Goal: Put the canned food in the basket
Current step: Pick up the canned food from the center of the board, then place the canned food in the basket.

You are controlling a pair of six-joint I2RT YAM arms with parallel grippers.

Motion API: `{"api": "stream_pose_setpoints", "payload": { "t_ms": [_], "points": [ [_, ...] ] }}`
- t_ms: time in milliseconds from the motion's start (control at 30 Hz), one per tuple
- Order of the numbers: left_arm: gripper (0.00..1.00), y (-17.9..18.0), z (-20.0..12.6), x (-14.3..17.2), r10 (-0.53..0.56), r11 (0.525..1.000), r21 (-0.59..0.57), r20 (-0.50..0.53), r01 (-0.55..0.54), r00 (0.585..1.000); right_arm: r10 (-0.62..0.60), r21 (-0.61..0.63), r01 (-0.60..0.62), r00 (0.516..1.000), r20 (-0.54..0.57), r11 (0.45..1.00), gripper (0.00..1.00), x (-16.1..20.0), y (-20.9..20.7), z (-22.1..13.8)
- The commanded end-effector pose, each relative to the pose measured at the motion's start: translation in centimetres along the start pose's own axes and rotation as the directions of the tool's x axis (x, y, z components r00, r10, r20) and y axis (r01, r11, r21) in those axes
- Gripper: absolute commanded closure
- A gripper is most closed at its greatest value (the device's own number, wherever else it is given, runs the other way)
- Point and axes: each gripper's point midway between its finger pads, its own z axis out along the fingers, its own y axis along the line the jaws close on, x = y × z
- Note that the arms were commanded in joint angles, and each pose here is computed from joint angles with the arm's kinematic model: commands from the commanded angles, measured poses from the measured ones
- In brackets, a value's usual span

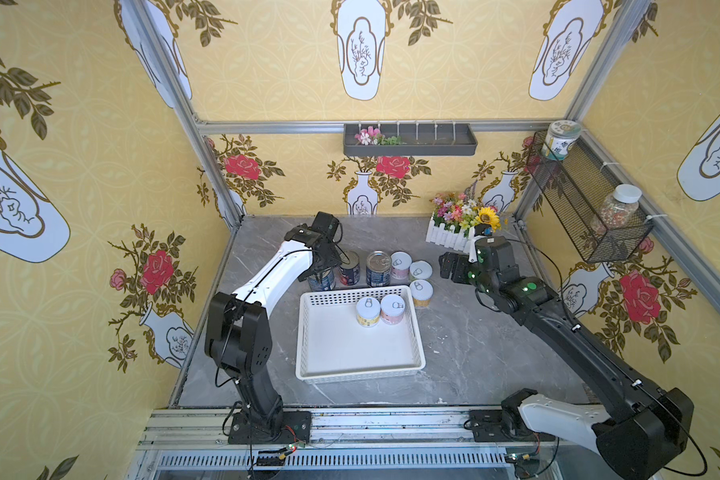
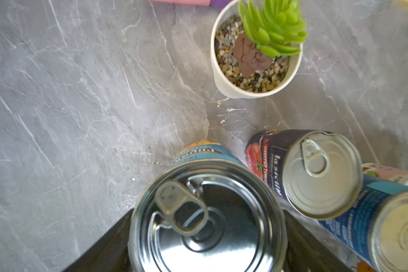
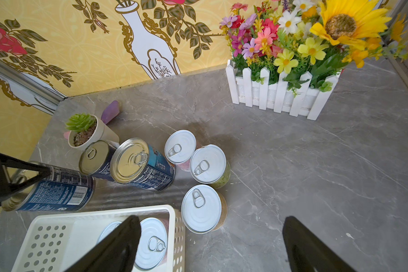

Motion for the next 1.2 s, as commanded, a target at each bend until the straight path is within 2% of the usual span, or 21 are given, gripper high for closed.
{"api": "stream_pose_setpoints", "payload": {
  "t_ms": [0,233,300,433,533,867,1167],
  "points": [
    [0.28,-0.2,-1.7,-0.8,-0.019,0.999,0.026,0.047,0.018,0.999,0.002,-0.012,-0.002,1.0,0.022,1.0,0.03,-0.7,0.3,0.0],
    [0.27,-1.4,-5.8,0.3,0.018,0.996,0.081,0.067,-0.024,0.998,0.001,-0.011,0.0,1.0,0.023,1.0,0.03,-0.8,0.3,0.0],
    [0.27,-2.5,-7.7,1.4,0.055,0.991,0.116,0.085,-0.065,0.995,0.001,-0.012,-0.001,1.0,0.024,1.0,0.03,-0.8,0.3,-0.1],
    [0.27,-2.8,-11.1,2.0,0.054,0.981,0.178,0.13,-0.076,0.99,0.0,-0.01,0.0,1.0,0.022,1.0,0.03,-0.7,0.3,0.0],
    [0.27,-2.8,-12.5,2.8,0.059,0.971,0.222,0.137,-0.089,0.989,-0.001,-0.009,0.001,1.0,0.022,1.0,0.03,-0.7,0.3,0.1],
    [0.27,-2.9,-13.5,6.7,0.126,0.944,0.292,0.113,-0.154,0.986,-0.003,-0.002,0.003,1.0,0.021,1.0,0.03,-0.6,0.2,0.1],
    [0.27,-2.5,-11.9,8.4,0.154,0.936,0.306,0.095,-0.176,0.984,-0.004,0.004,0.004,1.0,0.017,1.0,0.03,-0.5,0.1,0.3]
  ]
}}
